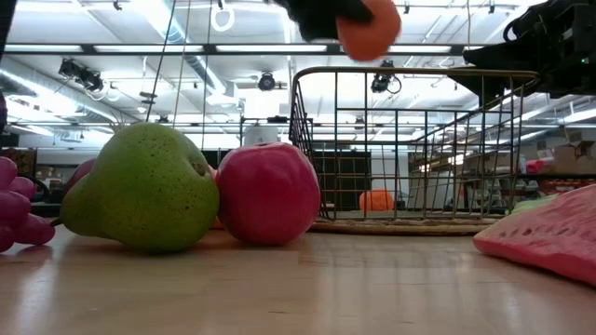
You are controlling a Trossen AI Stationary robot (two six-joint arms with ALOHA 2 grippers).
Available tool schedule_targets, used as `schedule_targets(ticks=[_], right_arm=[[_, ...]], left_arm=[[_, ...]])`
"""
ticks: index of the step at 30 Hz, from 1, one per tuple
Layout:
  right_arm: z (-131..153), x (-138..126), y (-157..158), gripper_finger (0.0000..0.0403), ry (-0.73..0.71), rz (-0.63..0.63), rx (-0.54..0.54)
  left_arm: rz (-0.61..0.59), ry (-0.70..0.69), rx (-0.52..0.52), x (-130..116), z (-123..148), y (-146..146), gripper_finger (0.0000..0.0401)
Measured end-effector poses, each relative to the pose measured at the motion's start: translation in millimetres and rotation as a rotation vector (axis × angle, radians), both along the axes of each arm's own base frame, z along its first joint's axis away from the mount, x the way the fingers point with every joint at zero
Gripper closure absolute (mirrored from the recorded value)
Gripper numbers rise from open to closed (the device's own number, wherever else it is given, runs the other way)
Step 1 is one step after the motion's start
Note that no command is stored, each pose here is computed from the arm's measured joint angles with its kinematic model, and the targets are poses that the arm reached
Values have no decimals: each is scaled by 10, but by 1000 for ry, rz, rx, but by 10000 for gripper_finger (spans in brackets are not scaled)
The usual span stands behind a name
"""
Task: Build produce basket
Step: Put the bottom orange into the wire basket
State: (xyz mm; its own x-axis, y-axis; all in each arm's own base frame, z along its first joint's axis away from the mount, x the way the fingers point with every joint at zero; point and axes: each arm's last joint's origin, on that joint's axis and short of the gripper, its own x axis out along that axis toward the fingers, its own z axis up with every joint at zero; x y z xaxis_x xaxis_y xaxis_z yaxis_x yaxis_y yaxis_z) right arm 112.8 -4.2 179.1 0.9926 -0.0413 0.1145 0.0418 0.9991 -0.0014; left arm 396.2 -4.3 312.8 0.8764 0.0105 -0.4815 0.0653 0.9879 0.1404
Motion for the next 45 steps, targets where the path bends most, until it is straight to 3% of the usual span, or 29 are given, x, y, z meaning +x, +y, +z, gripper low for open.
schedule_targets(ticks=[8,16,26,39,45], right_arm=[[4,0,0,172,-4,0,0],[4,0,0,172,-5,0,0],[5,0,0,172,-5,0,0],[6,0,0,172,-7,0,0],[7,0,0,172,-7,0,0]], left_arm=[[45,186,-126,306,-303,251,122],[49,413,-134,673,-501,293,122],[-19,455,-57,818,-712,275,122],[-13,533,-67,910,-1074,276,122],[15,545,-100,911,-1102,260,122]])
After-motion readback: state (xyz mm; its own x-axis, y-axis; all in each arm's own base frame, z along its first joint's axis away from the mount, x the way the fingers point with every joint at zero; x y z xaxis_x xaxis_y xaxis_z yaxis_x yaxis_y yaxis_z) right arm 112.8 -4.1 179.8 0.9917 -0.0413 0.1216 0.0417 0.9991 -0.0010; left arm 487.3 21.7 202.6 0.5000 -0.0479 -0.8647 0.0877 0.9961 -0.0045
